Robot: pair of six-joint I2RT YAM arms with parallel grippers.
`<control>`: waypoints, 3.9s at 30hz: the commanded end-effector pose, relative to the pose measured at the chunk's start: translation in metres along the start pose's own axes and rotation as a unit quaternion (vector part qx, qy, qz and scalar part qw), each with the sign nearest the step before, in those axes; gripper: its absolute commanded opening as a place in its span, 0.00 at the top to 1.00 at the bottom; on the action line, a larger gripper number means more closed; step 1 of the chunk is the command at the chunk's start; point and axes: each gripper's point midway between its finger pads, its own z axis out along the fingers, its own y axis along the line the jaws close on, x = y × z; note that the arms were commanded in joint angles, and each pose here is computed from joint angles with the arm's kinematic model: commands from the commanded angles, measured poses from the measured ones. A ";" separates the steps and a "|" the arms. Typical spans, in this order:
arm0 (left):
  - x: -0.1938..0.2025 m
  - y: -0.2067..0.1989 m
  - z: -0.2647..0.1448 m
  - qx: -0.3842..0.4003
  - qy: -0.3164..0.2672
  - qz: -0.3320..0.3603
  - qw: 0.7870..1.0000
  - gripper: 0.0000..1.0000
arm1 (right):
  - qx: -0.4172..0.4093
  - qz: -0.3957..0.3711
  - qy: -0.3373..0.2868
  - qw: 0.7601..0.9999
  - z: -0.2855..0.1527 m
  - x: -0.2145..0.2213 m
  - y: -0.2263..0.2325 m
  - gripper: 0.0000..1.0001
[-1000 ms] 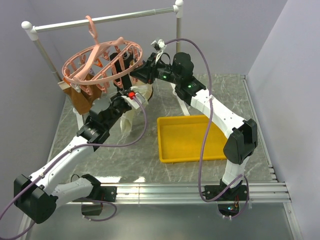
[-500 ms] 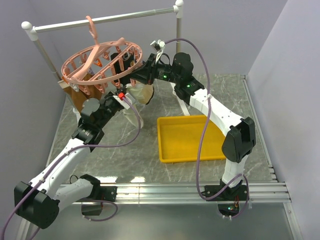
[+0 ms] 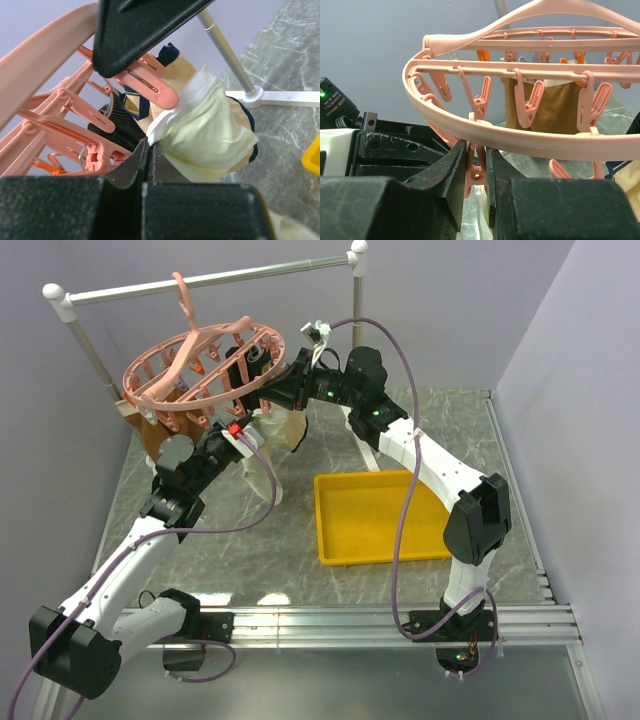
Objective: Clip the underwear to the hanger
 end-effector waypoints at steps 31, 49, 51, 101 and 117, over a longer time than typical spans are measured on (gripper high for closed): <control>-0.048 0.022 0.013 -0.001 -0.052 -0.072 0.996 1.00 | -0.027 -0.038 -0.023 0.999 -0.006 -0.011 0.011 1.00; -0.048 0.021 0.013 -0.001 -0.054 -0.078 0.996 1.00 | -0.017 -0.040 -0.028 0.999 -0.005 -0.020 0.012 0.83; -0.048 0.021 0.013 -0.004 -0.052 -0.084 0.995 0.99 | -0.016 -0.039 -0.031 0.999 -0.005 -0.021 0.012 0.83; -0.060 0.015 0.016 0.011 -0.063 -0.198 0.978 1.00 | -0.029 -0.064 -0.041 0.997 -0.010 -0.020 0.018 0.56; -0.050 0.013 0.017 0.011 -0.040 -0.201 0.979 0.90 | -0.014 -0.073 -0.036 0.997 -0.015 -0.028 0.021 0.24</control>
